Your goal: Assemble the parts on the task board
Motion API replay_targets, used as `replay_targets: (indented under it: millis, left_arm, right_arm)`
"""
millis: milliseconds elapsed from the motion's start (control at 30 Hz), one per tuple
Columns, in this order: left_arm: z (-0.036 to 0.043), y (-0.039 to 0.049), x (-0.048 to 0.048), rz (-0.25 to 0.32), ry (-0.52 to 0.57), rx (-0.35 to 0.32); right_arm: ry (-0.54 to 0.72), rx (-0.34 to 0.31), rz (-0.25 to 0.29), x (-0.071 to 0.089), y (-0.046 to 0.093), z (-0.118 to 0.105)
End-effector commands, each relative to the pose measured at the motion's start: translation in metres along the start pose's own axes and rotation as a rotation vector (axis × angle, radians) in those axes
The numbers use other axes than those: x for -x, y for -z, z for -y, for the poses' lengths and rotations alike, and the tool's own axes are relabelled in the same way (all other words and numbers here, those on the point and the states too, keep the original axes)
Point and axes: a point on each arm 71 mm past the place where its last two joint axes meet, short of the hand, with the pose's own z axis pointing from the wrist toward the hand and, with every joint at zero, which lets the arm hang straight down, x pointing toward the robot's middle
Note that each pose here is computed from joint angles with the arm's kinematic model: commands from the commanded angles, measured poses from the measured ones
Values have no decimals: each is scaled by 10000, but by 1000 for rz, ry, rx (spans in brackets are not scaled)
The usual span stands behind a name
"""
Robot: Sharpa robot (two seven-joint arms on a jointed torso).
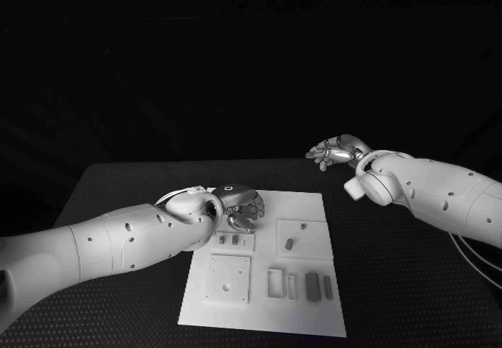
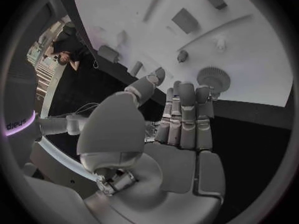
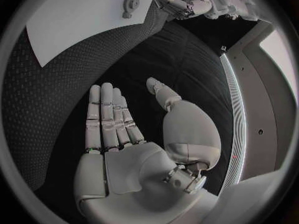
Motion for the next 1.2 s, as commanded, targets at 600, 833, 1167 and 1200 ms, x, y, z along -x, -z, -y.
replay_targets:
  millis: [600, 833, 1167, 1200]
  left_arm:
    - [-35, -81, -85, -43, -123, -17]
    - [-41, -98, -92, -52, -114, -11]
    - [-39, -141, -165, -102, -110, -8]
    - [-42, -143, -166, -101, -110, -7]
  right_arm:
    - [-2, 11, -23, -40, -4, -18]
    - [-2, 11, -23, -40, -2, -16]
    - [-4, 13, -27, -52, 3, -24]
    - [-4, 13, -28, -53, 4, -25]
